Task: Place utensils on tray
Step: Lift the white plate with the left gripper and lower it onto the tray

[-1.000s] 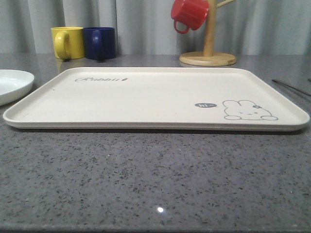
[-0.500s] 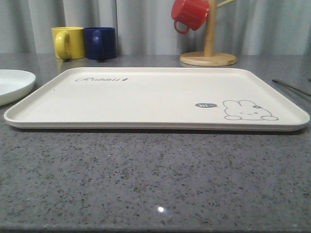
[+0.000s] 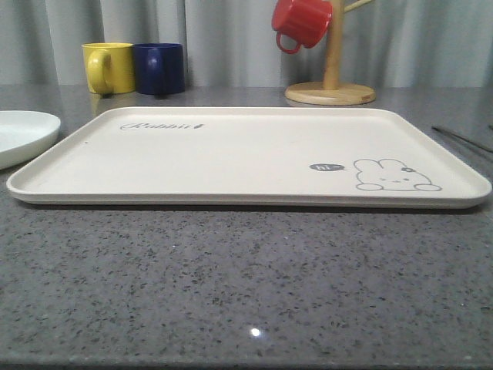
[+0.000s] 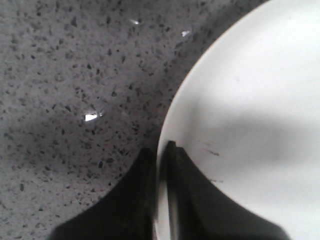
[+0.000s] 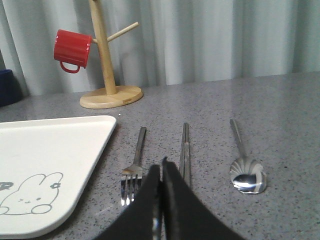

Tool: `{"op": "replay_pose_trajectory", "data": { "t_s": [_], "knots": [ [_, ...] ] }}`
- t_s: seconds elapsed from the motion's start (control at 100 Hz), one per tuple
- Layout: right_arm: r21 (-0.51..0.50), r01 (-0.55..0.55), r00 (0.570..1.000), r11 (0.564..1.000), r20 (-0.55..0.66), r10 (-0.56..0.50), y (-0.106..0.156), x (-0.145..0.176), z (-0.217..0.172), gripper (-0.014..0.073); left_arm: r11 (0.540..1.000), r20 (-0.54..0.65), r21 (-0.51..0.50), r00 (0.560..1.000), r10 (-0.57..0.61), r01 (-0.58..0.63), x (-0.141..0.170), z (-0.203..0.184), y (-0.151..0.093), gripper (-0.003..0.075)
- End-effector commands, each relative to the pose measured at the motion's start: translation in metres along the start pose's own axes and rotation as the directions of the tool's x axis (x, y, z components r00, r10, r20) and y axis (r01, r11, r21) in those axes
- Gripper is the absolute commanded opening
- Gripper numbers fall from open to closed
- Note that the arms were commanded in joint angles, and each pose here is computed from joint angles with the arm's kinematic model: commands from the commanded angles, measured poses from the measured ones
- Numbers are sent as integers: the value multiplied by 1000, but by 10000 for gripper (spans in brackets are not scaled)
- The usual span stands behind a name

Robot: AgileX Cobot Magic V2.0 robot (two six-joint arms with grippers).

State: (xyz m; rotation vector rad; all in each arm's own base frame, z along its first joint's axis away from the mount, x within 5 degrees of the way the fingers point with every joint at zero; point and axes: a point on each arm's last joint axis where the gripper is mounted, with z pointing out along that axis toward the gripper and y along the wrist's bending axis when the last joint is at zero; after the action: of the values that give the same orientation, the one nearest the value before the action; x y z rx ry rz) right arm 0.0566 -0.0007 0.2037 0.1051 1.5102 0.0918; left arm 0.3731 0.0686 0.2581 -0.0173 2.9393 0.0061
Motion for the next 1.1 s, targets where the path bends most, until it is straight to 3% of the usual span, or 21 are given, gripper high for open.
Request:
{"op": "replay_pose_trajectory", "data": {
  "t_s": [0.0, 0.3, 0.51, 0.67, 0.92, 1.09],
  "knots": [
    [-9, 9, 993, 1000, 115, -8, 2, -14, -2, -69, 1000, 62, 2, 998, -16, 16, 2, -23, 7, -17],
    [-9, 9, 993, 1000, 115, -8, 2, -14, -2, -69, 978, 271, 200, 955, -118, 64, 20, -82, 29, -17],
    [-9, 9, 993, 1000, 115, -8, 2, -14, -2, -69, 952, 413, 305, 900, -135, 3, 30, -122, 20, -17],
    [-9, 9, 993, 1000, 115, -8, 2, -14, -2, -69, 905, 453, 414, 885, -111, -99, 27, -134, -12, -18],
    [-9, 9, 993, 1000, 115, -8, 2, -14, -2, -69, 841, 462, 454, 885, 60, -294, 13, -122, -96, -18],
    [-9, 9, 993, 1000, 115, -8, 2, -14, -2, -69, 796, 423, 485, 894, 149, -363, 4, -97, -143, -18]
  ]
}}
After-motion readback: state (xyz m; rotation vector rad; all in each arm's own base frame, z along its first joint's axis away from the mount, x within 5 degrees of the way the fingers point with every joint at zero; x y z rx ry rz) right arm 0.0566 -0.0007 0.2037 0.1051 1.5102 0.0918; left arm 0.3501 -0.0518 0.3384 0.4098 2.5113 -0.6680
